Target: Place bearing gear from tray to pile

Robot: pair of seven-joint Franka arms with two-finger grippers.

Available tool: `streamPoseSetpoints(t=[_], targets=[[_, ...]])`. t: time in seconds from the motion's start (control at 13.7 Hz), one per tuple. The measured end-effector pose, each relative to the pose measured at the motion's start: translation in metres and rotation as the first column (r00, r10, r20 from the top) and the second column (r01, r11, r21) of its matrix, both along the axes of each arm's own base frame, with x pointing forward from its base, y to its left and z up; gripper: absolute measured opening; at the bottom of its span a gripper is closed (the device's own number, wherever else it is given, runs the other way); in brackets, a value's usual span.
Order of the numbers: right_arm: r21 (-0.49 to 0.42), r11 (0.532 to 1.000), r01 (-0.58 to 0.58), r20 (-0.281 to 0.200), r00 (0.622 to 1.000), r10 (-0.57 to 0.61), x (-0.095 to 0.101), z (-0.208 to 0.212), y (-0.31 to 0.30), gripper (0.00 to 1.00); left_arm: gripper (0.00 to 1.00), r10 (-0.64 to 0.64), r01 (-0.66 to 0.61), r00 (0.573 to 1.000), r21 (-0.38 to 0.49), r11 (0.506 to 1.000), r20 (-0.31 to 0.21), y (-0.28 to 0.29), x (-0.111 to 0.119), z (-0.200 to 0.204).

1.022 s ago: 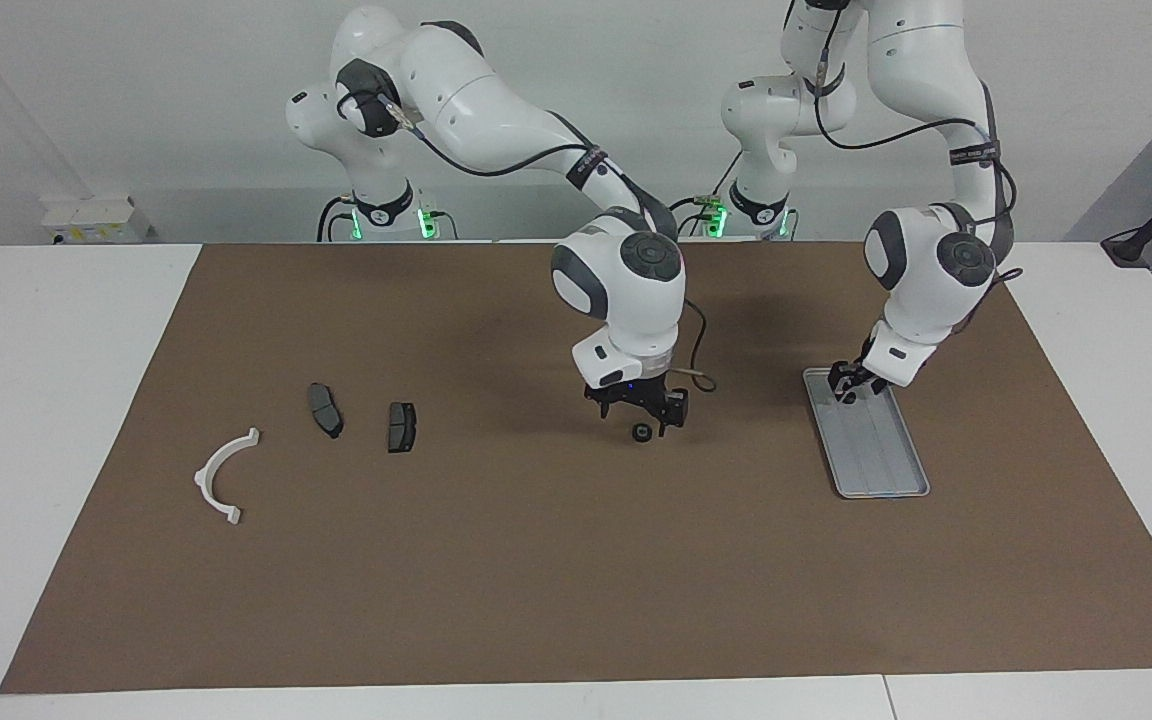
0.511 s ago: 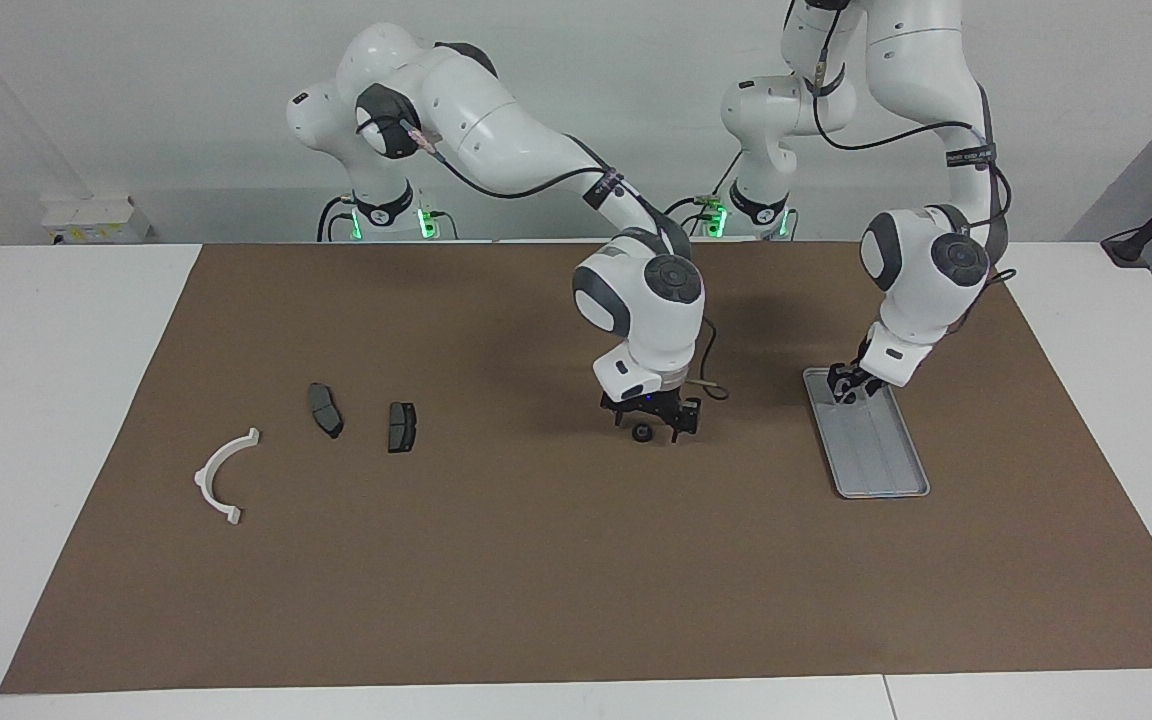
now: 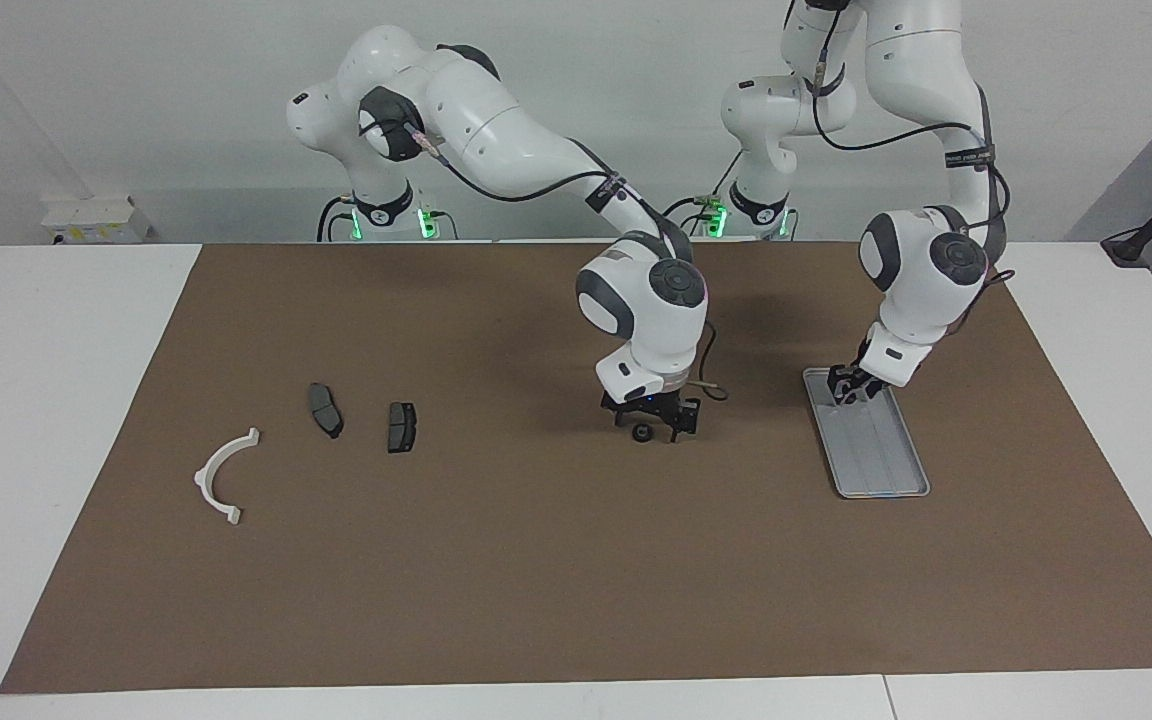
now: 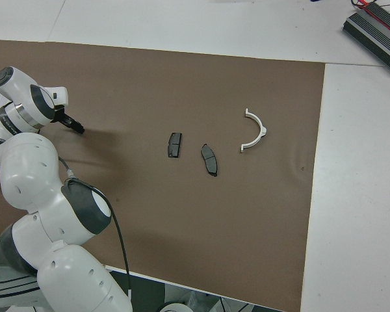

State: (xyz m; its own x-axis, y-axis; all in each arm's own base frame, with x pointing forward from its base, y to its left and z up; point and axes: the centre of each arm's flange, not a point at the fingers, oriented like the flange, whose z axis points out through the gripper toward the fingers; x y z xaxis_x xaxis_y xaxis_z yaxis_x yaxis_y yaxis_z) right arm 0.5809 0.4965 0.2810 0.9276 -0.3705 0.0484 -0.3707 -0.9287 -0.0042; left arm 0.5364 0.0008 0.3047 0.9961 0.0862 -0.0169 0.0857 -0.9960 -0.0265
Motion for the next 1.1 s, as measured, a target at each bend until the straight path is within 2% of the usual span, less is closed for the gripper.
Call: streamPoseSetpoints(t=[0.37, 0.44, 0.51, 0.66, 0.73, 0.88, 0.95, 1.02, 1.1], targets=[[-0.003, 1.0, 0.009, -0.005, 1.0, -0.009, 0.004, -0.002, -0.005, 1.0, 0.6, 0.0, 0.0, 1.0, 0.0, 1.0, 0.0, 0.0, -0.001, -0.002], [-0.002, 1.0, 0.01, -0.006, 1.0, -0.01, 0.004, -0.002, -0.005, 0.92, 0.58, 0.0, 0.0, 1.0, 0.0, 1.0, -0.001, 0.0, -0.001, -0.002], [0.001, 1.0, 0.012, -0.009, 1.0, -0.012, 0.003, -0.002, -0.005, 0.91, 0.6, 0.0, 0.0, 1.0, 0.0, 1.0, -0.002, 0.0, -0.001, -0.003], [0.017, 1.0, 0.019, -0.011, 1.0, -0.019, 0.004, 0.002, -0.003, 0.73, 0.57, 0.0, 0.0, 1.0, 0.0, 1.0, -0.002, 0.0, -0.001, -0.003], [0.025, 0.999, 0.022, -0.012, 1.0, -0.022, 0.005, 0.005, -0.003, 0.59, 0.5, 0.0, 0.0, 1.0, 0.0, 1.0, -0.001, 0.0, -0.001, -0.003], [0.036, 0.999, 0.025, -0.01, 1.0, -0.025, 0.005, 0.01, -0.001, 0.37, 0.5, 0.001, -0.001, 1.0, 0.0, 1.0, -0.001, 0.0, -0.001, -0.004], [0.036, 0.999, 0.027, -0.012, 1.0, -0.026, 0.005, 0.009, -0.002, 0.35, 0.5, 0.001, -0.001, 1.0, 0.0, 1.0, -0.002, 0.0, -0.002, -0.004], [0.036, 0.999, 0.027, -0.013, 1.0, -0.027, 0.005, 0.008, -0.002, 0.35, 0.41, 0.001, -0.001, 1.0, 0.0, 1.0, -0.001, 0.0, -0.002, -0.005], [0.037, 0.999, 0.028, -0.014, 1.0, -0.028, 0.006, 0.008, -0.002, 0.35, 0.41, 0.001, -0.001, 1.0, 0.0, 1.0, -0.001, 0.0, -0.003, -0.005]])
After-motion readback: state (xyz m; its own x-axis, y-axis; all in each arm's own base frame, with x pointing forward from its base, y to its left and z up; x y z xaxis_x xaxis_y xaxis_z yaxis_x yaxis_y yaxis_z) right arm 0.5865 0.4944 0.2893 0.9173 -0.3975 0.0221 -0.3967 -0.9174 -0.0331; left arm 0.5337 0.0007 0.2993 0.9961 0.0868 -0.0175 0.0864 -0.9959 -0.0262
